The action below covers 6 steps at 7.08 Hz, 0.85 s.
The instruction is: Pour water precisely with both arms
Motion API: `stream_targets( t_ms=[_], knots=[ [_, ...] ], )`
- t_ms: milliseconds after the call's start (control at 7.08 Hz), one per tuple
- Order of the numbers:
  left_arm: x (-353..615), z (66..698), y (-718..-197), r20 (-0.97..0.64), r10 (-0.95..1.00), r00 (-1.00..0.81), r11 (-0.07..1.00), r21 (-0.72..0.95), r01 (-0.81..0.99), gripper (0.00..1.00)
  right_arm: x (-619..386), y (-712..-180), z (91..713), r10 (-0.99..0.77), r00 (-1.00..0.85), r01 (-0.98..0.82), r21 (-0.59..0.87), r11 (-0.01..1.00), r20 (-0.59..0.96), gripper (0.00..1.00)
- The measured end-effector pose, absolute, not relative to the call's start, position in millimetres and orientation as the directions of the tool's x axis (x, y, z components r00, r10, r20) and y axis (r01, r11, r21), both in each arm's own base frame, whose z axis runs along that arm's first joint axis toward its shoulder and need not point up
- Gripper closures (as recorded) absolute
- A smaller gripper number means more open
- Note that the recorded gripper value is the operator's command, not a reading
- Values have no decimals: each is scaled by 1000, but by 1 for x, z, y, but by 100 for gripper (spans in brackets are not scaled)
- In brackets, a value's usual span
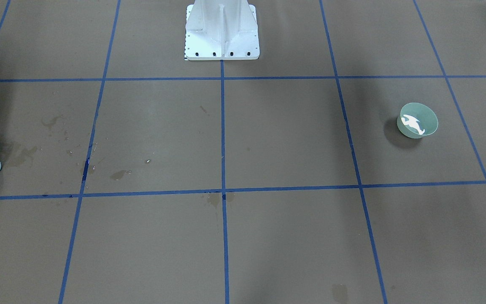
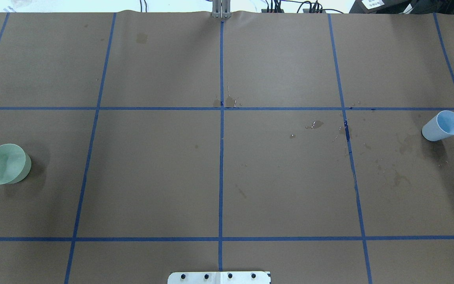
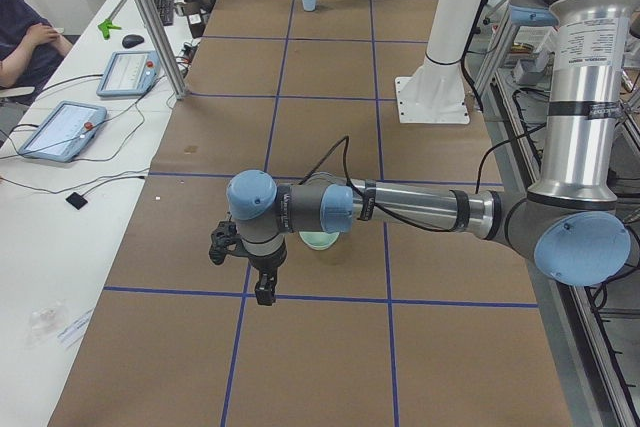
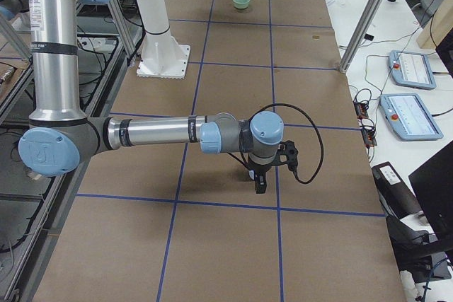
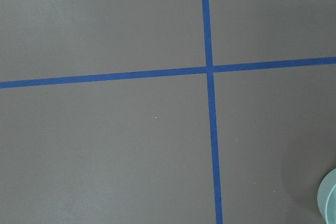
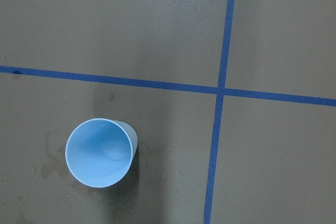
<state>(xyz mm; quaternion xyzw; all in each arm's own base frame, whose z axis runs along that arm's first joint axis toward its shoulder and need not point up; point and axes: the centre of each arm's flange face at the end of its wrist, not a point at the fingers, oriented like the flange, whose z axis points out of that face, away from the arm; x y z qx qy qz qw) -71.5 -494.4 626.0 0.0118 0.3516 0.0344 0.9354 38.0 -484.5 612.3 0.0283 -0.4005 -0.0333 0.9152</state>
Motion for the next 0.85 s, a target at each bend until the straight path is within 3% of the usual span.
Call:
stream_targets(
  t_ms=[848],
  knots=[
    [-79,631,-480,-657,78,750,997,55,-56,0,41,-478,619,-69,679,32,64,997,731,1]
  ],
)
